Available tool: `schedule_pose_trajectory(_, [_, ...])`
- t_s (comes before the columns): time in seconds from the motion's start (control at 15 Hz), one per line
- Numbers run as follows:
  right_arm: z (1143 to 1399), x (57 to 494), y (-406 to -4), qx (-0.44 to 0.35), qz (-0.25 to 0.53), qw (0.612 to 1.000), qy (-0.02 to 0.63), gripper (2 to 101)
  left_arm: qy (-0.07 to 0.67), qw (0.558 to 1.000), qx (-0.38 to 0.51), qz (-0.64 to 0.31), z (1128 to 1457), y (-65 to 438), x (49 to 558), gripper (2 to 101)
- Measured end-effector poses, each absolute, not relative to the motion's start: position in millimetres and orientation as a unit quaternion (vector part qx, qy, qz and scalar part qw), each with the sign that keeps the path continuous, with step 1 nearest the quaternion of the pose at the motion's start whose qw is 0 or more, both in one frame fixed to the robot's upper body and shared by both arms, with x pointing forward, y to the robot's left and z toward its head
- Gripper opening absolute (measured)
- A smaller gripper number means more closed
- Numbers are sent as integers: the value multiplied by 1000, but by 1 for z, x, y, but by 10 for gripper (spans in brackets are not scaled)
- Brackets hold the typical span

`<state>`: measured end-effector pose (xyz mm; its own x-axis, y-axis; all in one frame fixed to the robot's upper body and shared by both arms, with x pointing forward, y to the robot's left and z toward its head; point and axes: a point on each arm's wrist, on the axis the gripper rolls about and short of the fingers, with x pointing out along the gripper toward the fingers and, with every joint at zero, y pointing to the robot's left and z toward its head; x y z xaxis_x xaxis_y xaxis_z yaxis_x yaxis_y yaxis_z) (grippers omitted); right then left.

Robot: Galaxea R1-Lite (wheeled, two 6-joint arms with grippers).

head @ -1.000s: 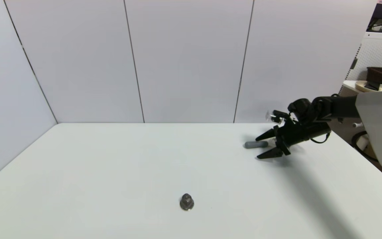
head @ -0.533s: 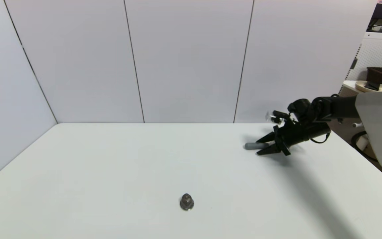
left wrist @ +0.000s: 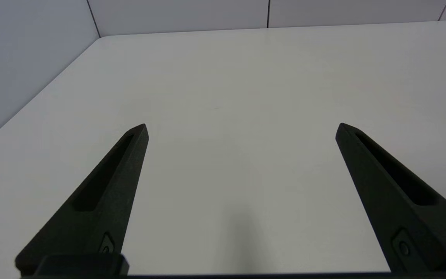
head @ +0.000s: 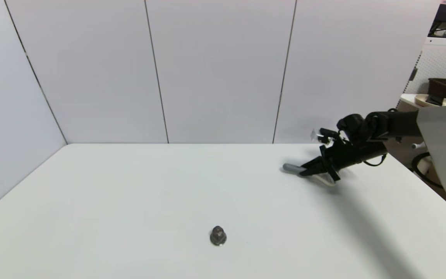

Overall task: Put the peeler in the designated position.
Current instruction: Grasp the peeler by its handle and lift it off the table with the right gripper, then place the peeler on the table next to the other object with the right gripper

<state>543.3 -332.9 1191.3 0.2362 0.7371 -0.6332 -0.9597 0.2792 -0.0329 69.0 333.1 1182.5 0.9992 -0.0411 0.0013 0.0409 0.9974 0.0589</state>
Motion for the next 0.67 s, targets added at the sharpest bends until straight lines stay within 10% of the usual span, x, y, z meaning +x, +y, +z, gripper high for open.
schedule_pose_trajectory(0.67, [1265,515,-296,-221,570,757,230,158,-1,999,29,-21,1182,333,69,979])
